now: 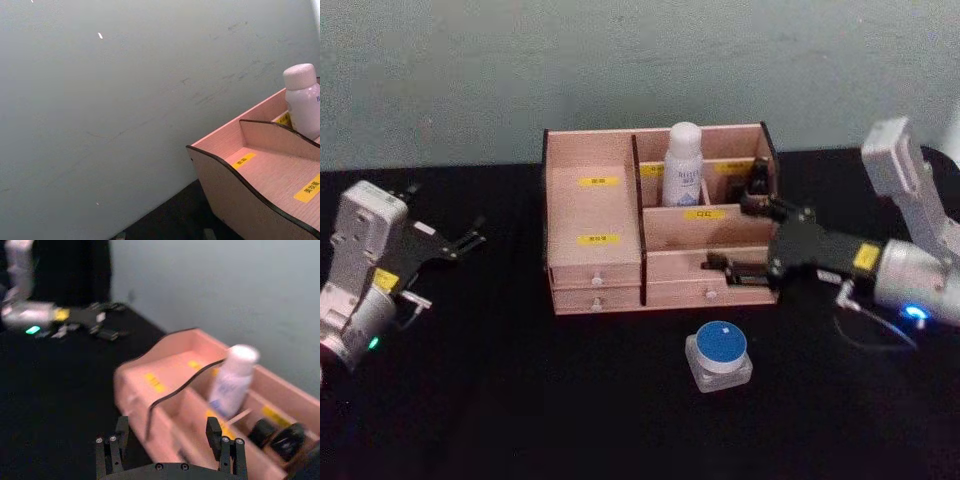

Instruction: Pick up the facial cleanser and watermelon frost from the table and place them into the tiered storage box.

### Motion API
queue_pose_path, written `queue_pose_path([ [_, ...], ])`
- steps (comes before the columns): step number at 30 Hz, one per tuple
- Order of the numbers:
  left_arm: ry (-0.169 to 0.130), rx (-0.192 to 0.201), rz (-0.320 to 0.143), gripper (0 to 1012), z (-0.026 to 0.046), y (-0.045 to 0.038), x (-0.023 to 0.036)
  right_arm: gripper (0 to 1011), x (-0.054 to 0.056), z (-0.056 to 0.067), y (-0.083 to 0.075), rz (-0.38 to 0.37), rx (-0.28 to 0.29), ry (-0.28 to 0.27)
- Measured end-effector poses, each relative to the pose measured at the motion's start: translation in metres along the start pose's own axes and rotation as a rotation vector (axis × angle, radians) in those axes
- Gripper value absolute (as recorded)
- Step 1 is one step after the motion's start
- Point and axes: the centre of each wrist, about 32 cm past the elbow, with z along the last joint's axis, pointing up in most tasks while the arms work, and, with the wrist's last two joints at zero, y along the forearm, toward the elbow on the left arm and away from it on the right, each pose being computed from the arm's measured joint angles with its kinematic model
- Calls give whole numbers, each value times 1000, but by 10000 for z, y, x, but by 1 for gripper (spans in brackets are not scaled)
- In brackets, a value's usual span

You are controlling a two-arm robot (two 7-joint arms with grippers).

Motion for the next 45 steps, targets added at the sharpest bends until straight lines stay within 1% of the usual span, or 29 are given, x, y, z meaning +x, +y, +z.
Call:
queue_pose_path([
  [1,0,0,0,1001,0,0,0,1000,-9,-27,-53,33,-15,-9],
  [2,0,0,0,1001,0,0,0,1000,-9,-27,-53,33,-15,-9],
  [4,0,0,0,1001,0,0,0,1000,-22,-72,-133,93,-51,-20],
  [6,0,0,0,1001,0,0,0,1000,-27,-91,-160,117,-68,-21],
  [7,0,0,0,1001,0,0,0,1000,-30,-109,-186,139,-86,-20],
  [10,0,0,0,1001,0,0,0,1000,-39,-137,-223,166,-122,-19],
  [15,0,0,0,1001,0,0,0,1000,-48,-152,-228,173,-173,-23],
  [19,0,0,0,1001,0,0,0,1000,-57,-154,-198,178,-216,-23],
  [23,0,0,0,1001,0,0,0,1000,-54,-152,-175,183,-237,-25],
  [26,0,0,0,1001,0,0,0,1000,-52,-147,-138,178,-268,-27],
  [33,0,0,0,1001,0,0,0,1000,-65,-115,-69,162,-300,-16],
  [39,0,0,0,1001,0,0,0,1000,-84,-80,-19,157,-303,18],
  [45,0,0,0,1001,0,0,0,1000,-107,-47,15,155,-314,20],
])
